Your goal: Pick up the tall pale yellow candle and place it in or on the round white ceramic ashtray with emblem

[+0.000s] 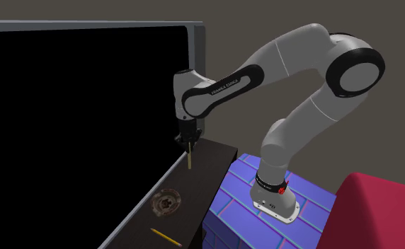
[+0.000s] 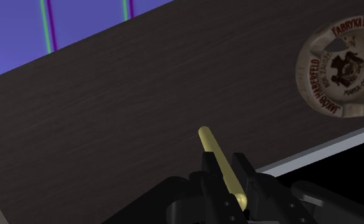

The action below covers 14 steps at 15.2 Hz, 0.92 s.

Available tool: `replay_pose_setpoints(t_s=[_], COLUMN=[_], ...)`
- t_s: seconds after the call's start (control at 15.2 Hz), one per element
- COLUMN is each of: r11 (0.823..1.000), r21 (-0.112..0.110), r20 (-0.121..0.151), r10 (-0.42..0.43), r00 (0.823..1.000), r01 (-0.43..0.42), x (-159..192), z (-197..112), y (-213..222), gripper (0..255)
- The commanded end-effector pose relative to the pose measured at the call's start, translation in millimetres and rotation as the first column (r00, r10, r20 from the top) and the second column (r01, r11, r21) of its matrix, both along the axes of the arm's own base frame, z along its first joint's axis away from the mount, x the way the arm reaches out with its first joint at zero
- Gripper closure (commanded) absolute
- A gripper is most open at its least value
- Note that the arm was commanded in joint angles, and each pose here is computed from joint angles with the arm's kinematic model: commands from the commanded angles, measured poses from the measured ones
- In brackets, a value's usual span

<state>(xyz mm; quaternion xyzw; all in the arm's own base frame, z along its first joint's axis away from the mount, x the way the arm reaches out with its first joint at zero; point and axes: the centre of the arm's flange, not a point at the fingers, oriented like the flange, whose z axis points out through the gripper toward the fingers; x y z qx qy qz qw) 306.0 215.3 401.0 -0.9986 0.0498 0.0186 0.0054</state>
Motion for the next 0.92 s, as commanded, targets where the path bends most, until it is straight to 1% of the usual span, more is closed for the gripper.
replay_pose_setpoints(t_s=[0.0, 0.73, 0.86], r11=[1.000, 1.000, 1.000], r21=[0.000, 0.000, 0.000], r20=[0.000, 0.000, 0.000], r10=[0.000, 0.000, 0.000], r00=[1.000, 1.000, 1.000], r01=[0.000, 0.000, 0.000], x=[0, 0, -8], z=[11, 68, 75], y=[-1, -1, 23], gripper=[255, 255, 255])
